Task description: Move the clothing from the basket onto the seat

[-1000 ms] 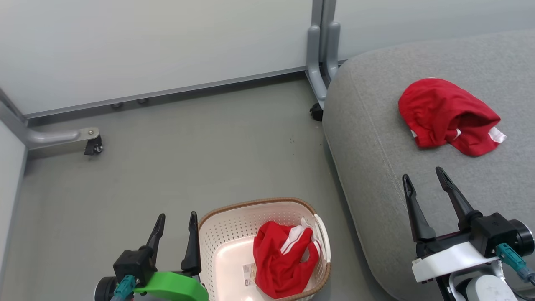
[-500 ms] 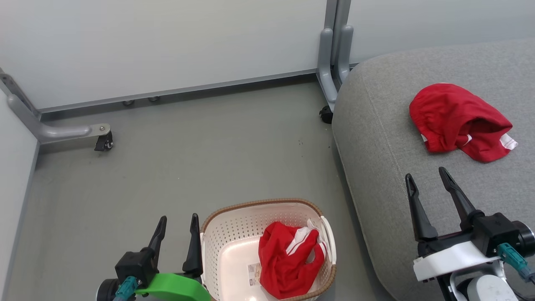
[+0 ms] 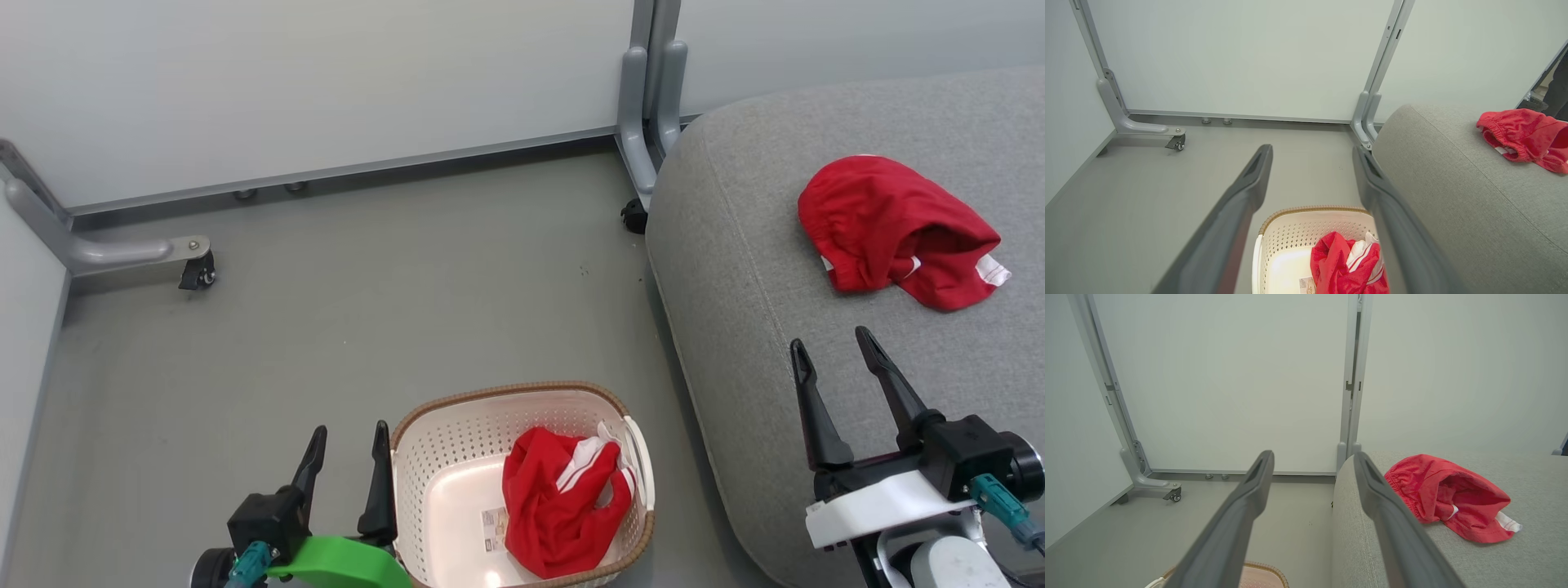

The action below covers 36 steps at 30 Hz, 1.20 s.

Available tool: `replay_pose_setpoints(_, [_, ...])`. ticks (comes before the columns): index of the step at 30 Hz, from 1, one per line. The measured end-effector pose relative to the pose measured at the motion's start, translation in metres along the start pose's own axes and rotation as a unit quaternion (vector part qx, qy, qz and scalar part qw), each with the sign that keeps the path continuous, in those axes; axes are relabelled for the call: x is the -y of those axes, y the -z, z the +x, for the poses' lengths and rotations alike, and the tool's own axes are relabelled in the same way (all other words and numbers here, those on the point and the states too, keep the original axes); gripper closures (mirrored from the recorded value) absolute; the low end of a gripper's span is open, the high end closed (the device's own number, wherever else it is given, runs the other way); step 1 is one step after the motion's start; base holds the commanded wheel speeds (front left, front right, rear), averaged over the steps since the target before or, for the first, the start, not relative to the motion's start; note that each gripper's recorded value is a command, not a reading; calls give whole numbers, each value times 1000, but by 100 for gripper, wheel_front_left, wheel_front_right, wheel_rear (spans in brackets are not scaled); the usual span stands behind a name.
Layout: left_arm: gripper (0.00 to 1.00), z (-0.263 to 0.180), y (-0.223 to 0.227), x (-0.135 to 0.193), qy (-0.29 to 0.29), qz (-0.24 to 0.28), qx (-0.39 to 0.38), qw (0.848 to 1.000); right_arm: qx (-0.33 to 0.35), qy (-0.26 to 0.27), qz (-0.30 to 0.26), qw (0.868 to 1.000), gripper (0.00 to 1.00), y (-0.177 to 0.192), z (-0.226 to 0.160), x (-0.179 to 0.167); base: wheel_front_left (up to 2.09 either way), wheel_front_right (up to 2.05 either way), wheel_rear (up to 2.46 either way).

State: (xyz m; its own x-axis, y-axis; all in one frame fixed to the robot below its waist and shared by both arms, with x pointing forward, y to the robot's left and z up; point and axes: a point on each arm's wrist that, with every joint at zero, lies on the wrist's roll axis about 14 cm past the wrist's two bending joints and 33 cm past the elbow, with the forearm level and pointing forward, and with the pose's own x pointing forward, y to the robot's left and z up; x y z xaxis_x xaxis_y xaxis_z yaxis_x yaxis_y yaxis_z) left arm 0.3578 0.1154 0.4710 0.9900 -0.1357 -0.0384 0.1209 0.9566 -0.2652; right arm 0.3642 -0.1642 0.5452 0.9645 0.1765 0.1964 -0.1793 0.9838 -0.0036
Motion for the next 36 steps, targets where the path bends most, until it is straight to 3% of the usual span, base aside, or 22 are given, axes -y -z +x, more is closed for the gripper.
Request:
replay_pose_setpoints(10, [0, 31, 42, 11, 29, 31, -69, 997, -8, 12, -8, 1000, 0, 10, 23, 17, 0, 0, 0])
replay_pose_setpoints(14, [0, 49, 80, 10, 47, 61, -128, 989, -16, 17, -9, 1000, 0, 22, 40, 27, 0, 0, 0])
replay_pose_setpoints(19, [0, 65, 143, 2, 71, 98, -230, 966, -21, 25, -7, 999, 0, 37, 63, 38, 0, 0, 0])
replay_pose_setpoints(23, [0, 71, 196, 5, 124, 104, -324, 932, -48, 22, -2, 999, 0, 67, 74, 40, 0, 0, 0])
replay_pose_setpoints(36, [0, 104, 305, 3, 173, 114, -466, 860, -130, 31, 30, 991, 0, 160, 86, 42, 0, 0, 0])
